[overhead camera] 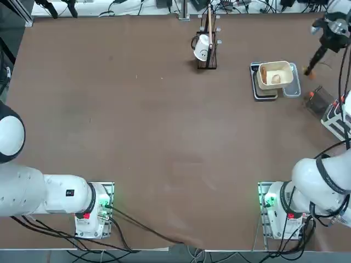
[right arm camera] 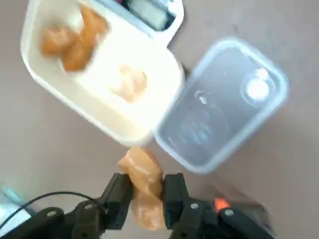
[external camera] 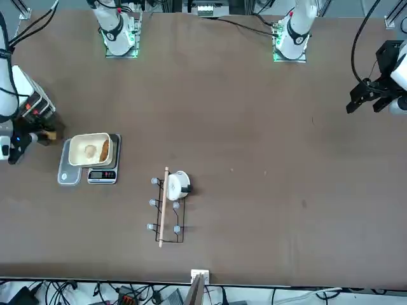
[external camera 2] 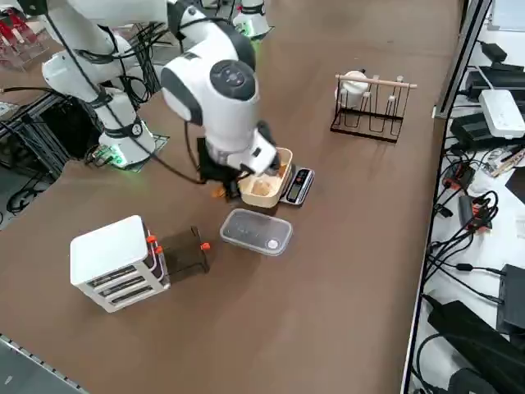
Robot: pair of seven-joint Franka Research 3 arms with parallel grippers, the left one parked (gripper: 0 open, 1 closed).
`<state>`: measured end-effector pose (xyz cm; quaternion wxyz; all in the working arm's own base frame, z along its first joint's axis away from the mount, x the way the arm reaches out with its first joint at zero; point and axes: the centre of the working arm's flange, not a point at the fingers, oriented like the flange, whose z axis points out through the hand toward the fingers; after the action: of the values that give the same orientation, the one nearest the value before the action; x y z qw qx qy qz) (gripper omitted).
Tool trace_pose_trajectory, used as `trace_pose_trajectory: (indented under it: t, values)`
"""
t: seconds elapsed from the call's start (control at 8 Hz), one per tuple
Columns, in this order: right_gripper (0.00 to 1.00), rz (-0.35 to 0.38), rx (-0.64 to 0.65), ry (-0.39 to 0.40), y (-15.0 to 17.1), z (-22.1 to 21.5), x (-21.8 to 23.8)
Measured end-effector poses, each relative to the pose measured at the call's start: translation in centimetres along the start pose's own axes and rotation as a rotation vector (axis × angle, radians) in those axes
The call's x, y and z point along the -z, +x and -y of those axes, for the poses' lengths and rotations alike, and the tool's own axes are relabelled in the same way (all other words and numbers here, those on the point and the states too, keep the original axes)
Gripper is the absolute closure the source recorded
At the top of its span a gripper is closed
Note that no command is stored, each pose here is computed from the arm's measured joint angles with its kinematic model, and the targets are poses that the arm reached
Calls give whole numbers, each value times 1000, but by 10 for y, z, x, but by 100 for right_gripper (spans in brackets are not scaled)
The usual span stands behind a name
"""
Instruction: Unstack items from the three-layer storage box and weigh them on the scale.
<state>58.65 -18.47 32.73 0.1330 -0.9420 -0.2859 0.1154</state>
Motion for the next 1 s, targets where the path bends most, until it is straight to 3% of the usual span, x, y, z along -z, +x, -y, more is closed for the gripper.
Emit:
trace_pose_trajectory:
  t: [0.38,0.5,0.75,0.88,1.0]
  values:
    - [61,-11,-172,40,56,47,-11]
    - [47,0,-201,41,66,56,-16]
    - [10,4,-253,40,70,59,-18]
    - [0,0,-260,32,68,56,-14]
    - [2,13,-262,-7,61,48,-7]
